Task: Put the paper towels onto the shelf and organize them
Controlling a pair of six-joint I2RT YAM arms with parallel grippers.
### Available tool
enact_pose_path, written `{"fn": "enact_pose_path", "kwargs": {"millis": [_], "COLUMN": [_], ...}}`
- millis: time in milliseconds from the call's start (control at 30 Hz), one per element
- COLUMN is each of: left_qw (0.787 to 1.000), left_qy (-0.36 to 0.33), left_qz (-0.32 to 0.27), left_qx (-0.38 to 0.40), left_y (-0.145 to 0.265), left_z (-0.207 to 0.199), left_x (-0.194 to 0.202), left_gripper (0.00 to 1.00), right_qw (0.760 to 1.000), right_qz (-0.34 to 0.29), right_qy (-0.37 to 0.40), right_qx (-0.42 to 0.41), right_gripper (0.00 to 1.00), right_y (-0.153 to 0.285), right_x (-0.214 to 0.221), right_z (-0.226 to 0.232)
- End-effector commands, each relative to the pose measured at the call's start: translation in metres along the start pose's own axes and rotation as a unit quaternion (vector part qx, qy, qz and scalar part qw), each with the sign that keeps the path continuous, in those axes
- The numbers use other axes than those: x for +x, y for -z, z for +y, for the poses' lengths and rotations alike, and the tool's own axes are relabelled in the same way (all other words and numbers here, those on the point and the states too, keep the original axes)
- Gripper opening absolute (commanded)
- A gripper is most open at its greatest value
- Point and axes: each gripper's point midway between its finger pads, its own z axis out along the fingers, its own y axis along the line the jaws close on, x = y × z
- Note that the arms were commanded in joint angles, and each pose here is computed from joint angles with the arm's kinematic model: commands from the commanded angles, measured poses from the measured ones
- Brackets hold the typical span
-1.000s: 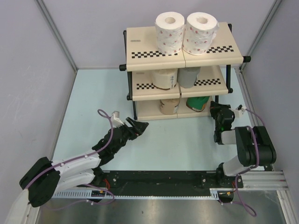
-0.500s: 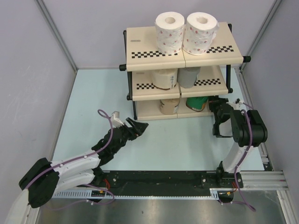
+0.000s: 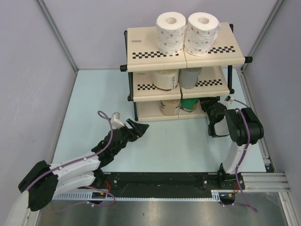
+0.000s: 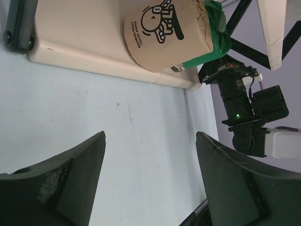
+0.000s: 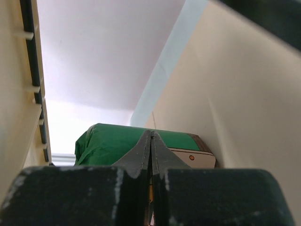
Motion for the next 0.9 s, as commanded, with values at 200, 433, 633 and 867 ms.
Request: {"fn": "enact_pose_path", "kwargs": {"millis": [200, 433, 633, 867], "left_qw": [1.0, 1.0, 1.0, 0.998], "left_qy": [-0.003, -0.001, -0.004, -0.012], "left_qz": [-0.011, -0.014, -0.012, -0.025], "left_qx": [0.0, -0.003, -0.013, -0.053], "left_y": [0.005, 0.008, 0.012, 0.029], "left_z": [0.002, 0.004, 0.009, 0.018], "left_x": [-0.004, -0.005, -0.004, -0.017], "left_gripper": [0.82, 0.82, 0.82, 0.84], "right_qw": [0.999, 0.998, 0.996, 0.991], "right_qz": [-0.009, -0.056, -0.058, 0.022], "right_qy": [0.017, 0.027, 0.073, 0.124], "right_qx": [-0.034, -0.027, 0.004, 0.053], "right_gripper": [0.0, 0.0, 0.0, 0.07], "right_y": [0.008, 0.033, 0.065, 0.125], "right_x": [0.006, -0.04, -0.056, -0.037], "right_z": [0.031, 0.042, 0.056, 0.059]}}
